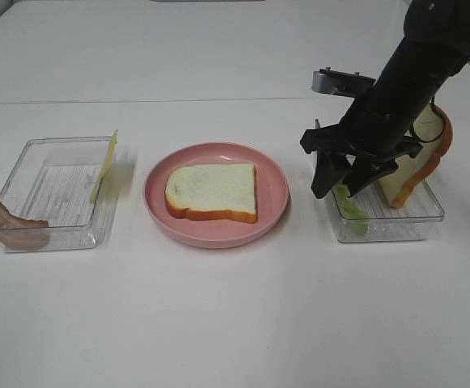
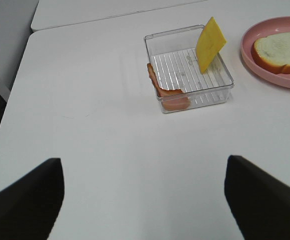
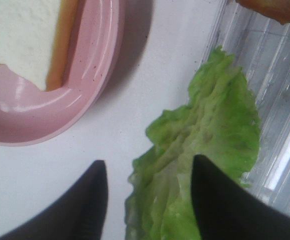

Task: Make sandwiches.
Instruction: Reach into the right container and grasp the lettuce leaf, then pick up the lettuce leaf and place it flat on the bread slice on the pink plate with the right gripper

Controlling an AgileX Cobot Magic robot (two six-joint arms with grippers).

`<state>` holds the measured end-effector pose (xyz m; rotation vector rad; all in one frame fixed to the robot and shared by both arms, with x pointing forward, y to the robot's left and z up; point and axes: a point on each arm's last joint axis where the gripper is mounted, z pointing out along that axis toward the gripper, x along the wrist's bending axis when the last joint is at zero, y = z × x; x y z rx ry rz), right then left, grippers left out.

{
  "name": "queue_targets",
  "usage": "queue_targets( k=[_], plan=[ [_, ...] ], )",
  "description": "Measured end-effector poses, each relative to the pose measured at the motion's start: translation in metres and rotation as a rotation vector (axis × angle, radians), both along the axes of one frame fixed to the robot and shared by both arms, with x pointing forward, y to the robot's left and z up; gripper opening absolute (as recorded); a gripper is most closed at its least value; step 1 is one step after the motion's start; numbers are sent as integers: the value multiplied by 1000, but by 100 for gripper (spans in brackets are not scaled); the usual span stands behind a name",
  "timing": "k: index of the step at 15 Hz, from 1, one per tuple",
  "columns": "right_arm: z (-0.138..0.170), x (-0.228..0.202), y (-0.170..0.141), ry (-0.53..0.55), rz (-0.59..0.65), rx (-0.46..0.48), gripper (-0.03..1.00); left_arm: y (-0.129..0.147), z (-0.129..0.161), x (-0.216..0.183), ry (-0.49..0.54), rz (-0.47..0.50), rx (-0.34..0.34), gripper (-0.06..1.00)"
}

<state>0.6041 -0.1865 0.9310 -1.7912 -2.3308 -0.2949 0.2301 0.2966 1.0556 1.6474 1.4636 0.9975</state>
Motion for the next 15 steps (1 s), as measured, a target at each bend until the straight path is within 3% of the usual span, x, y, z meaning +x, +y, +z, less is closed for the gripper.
queue_targets(
  k=[1,2,8,9,10,13,15],
  plan=[
    [0,0,0,0,-1,0,37,0,0,0,0,0,0,80],
    [0,0,0,1,-2,0,31,0,0,0,0,0,0,80],
    [0,0,0,2,-4,0,24,0,0,0,0,0,0,80],
    [0,0,0,4,-9,-4,5,0,0,0,0,0,0,80],
    [0,0,0,5,-13,-4,2,0,0,0,0,0,0,80],
    [6,-1,-1,-5,-19,-8,2,0,0,0,0,0,0,80],
    [33,-6,-2,-49,-38,5,2,0,0,0,0,0,0,80]
  ],
)
